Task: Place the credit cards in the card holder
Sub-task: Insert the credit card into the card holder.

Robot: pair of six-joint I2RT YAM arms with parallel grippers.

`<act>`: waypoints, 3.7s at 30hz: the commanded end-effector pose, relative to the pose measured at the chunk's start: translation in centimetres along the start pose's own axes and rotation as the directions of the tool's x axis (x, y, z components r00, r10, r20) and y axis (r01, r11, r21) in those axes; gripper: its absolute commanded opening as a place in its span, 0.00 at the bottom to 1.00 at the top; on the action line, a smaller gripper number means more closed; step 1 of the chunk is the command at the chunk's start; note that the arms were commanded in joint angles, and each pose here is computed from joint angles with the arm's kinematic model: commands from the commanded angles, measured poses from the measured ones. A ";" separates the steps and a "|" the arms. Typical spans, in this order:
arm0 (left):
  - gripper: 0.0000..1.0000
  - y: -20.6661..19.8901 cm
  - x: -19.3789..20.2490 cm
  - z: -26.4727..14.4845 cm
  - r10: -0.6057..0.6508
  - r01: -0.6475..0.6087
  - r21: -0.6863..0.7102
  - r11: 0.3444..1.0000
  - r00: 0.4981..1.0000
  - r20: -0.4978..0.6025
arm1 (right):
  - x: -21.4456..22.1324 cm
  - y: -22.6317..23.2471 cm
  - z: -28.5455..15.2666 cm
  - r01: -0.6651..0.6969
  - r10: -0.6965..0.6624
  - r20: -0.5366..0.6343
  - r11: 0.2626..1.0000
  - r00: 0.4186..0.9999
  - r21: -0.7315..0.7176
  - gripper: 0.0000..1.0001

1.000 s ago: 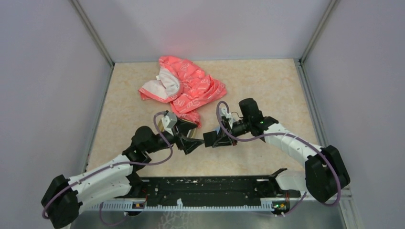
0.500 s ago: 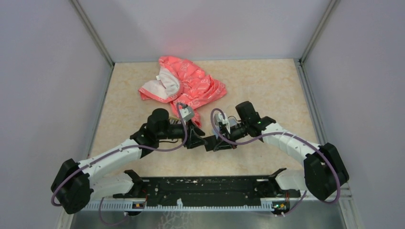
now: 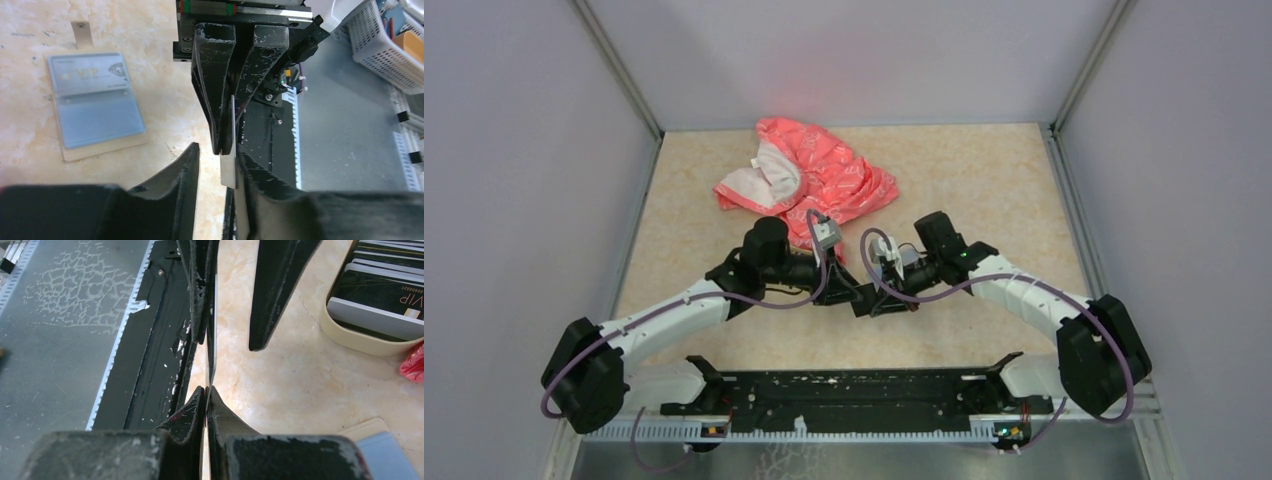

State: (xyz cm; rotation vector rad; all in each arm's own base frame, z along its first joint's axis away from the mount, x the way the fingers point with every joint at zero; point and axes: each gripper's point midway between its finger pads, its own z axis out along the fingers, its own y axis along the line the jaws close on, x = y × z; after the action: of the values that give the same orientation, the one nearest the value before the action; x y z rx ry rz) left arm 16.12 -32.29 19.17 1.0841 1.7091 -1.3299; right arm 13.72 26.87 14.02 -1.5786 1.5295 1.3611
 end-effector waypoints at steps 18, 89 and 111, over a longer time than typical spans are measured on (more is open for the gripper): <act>0.00 2.7 -0.4 -0.2 -0.344 0.401 -0.075 0.913 0.855 0.388 | -5.5 -9.1 -11.1 -0.016 -0.050 0.108 0.840 0.993 0.542 0.70; 0.00 13.1 6.4 10.1 -0.708 0.864 -0.207 0.459 0.497 0.502 | 8.0 -17.2 -15.5 -0.126 0.411 -0.152 0.575 0.899 0.809 0.58; 0.00 14.5 8.2 10.2 -0.713 0.881 -0.276 0.385 0.474 0.517 | 7.8 -17.0 -15.5 -0.126 0.406 -0.152 0.581 0.901 0.804 0.58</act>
State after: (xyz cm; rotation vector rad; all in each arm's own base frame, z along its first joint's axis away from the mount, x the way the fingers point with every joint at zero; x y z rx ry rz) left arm 25.84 -38.85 4.98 -0.3786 2.2047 -1.3604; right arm 31.21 12.72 5.81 -1.0264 2.2977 0.3780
